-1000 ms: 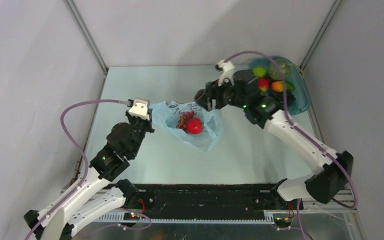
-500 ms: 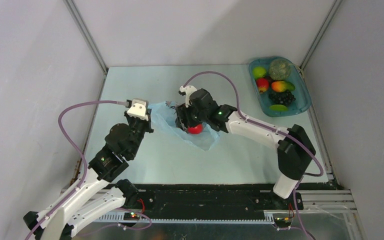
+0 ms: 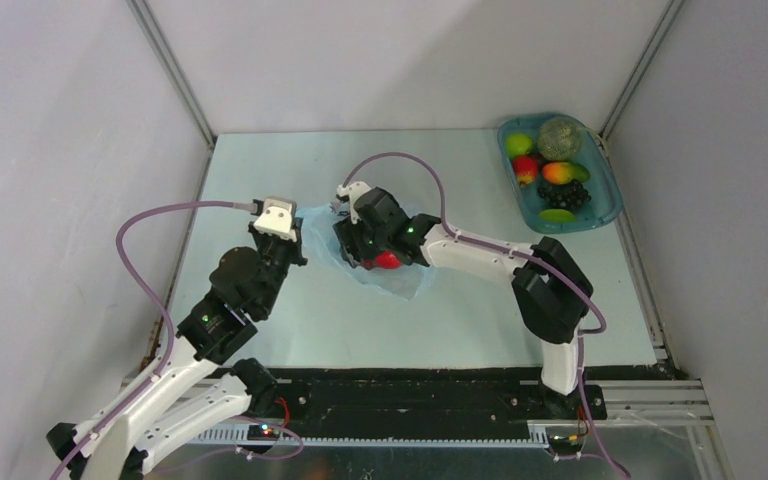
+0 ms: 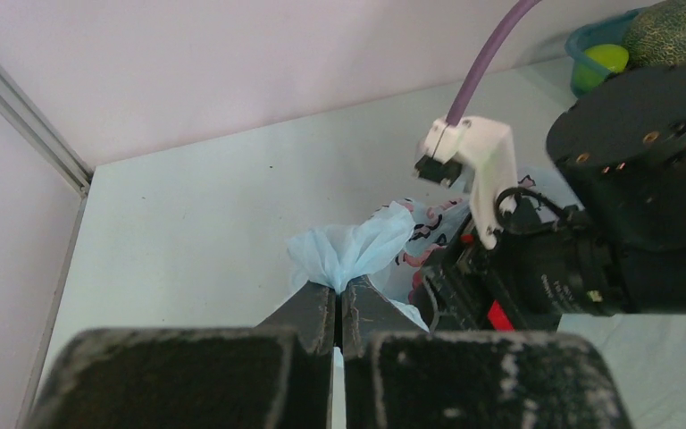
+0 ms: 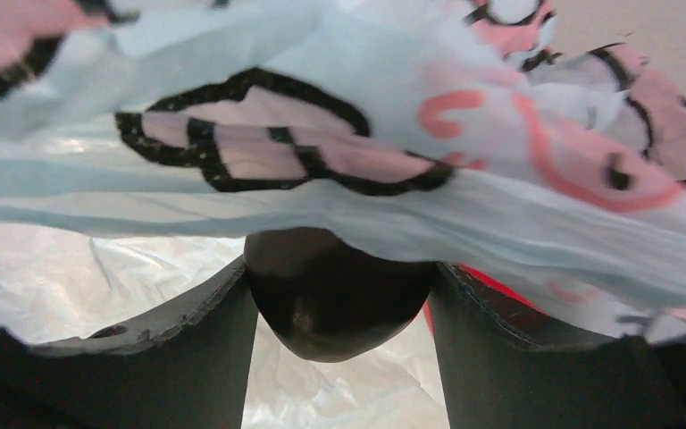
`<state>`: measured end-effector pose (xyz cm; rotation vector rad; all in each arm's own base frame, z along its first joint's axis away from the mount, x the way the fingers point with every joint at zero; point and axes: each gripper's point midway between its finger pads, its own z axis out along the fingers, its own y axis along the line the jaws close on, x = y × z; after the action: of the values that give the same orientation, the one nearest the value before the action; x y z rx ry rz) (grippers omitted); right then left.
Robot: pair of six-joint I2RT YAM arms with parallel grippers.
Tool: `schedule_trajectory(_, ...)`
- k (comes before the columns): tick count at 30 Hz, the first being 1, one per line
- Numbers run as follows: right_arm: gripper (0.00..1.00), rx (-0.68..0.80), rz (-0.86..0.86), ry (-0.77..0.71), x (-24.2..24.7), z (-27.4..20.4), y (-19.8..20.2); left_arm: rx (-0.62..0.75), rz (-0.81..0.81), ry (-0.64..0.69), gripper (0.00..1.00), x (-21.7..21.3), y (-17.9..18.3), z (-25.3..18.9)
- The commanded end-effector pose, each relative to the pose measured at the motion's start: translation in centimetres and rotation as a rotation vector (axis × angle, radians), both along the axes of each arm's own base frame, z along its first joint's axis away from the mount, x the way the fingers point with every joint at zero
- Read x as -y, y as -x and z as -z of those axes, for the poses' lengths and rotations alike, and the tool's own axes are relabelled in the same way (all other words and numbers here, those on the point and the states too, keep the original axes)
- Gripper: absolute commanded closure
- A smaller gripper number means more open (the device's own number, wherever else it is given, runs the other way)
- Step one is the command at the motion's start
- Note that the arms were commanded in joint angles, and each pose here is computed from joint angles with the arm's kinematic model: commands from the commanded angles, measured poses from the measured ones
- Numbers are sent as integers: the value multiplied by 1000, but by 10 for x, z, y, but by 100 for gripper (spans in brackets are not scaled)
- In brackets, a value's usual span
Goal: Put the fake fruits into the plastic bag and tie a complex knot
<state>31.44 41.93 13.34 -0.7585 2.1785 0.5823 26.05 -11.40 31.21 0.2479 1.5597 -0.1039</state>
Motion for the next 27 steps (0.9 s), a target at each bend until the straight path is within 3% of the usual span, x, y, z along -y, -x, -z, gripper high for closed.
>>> schedule_trajectory(1,42,70,-18,-32,-18,-18,-7,26,-3,26,100,0,-1,-8)
schedule_trajectory(4,19,83,-13,-15,-15,-17,-9,24,-1,25,100,1,-2,-7)
schedule_trajectory(9,6,93,-11,-11,-13,-19,-9,25,1,28,100,1,-1,-8)
schedule_trajectory(19,6,125,-18,-48,-9,-44,-4,27,-1,27,100,0,-1,-8)
schedule_trajectory(27,10,206,36,-99,35,-118,12,28,-3,28,100,0,-1,-9)
